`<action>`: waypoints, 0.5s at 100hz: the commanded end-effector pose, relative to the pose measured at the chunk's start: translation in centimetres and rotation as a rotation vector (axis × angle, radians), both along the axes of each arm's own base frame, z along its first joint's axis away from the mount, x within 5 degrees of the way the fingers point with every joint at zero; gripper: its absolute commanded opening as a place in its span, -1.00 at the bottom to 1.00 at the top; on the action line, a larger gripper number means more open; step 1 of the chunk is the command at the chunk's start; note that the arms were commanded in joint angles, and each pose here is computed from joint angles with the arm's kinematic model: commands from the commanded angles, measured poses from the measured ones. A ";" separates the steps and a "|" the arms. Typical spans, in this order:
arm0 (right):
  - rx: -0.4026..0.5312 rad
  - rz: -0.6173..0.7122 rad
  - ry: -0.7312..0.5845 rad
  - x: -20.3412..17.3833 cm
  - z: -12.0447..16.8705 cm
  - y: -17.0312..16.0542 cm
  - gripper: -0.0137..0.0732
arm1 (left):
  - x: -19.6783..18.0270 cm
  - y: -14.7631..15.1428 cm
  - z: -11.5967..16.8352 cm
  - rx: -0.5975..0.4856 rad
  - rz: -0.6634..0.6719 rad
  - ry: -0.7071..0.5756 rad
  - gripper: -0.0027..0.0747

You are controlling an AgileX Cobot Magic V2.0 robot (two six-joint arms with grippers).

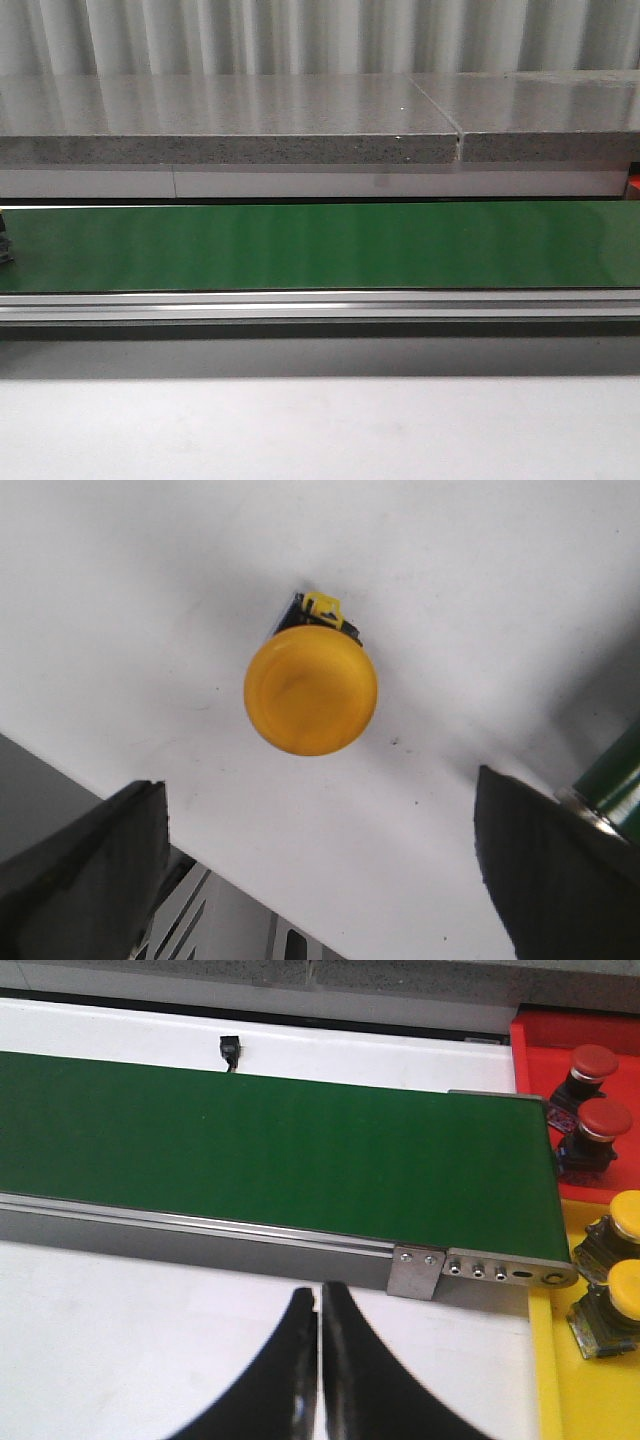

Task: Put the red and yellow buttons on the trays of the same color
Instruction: 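Grasp a yellow button from the cluster with the left gripper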

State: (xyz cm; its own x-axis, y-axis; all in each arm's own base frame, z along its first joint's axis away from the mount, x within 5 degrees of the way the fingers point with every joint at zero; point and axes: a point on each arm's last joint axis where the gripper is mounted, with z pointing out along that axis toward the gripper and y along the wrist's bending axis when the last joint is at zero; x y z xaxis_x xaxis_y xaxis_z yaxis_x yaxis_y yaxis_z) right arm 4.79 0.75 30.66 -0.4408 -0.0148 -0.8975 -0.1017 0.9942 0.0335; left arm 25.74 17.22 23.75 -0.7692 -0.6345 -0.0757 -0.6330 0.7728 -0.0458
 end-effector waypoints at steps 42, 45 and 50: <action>0.007 -0.002 -0.080 0.3 1.2 0.0 -0.63 | 1.7 1.3 -1.3 0.035 0.022 -0.053 0.50; 0.007 -0.002 -0.080 0.3 1.2 0.0 -0.63 | 1.7 1.3 -1.3 0.036 0.022 -0.054 0.44; 0.007 -0.002 -0.080 0.3 1.2 0.0 -0.63 | 1.7 1.3 -1.3 0.037 0.022 -0.056 0.30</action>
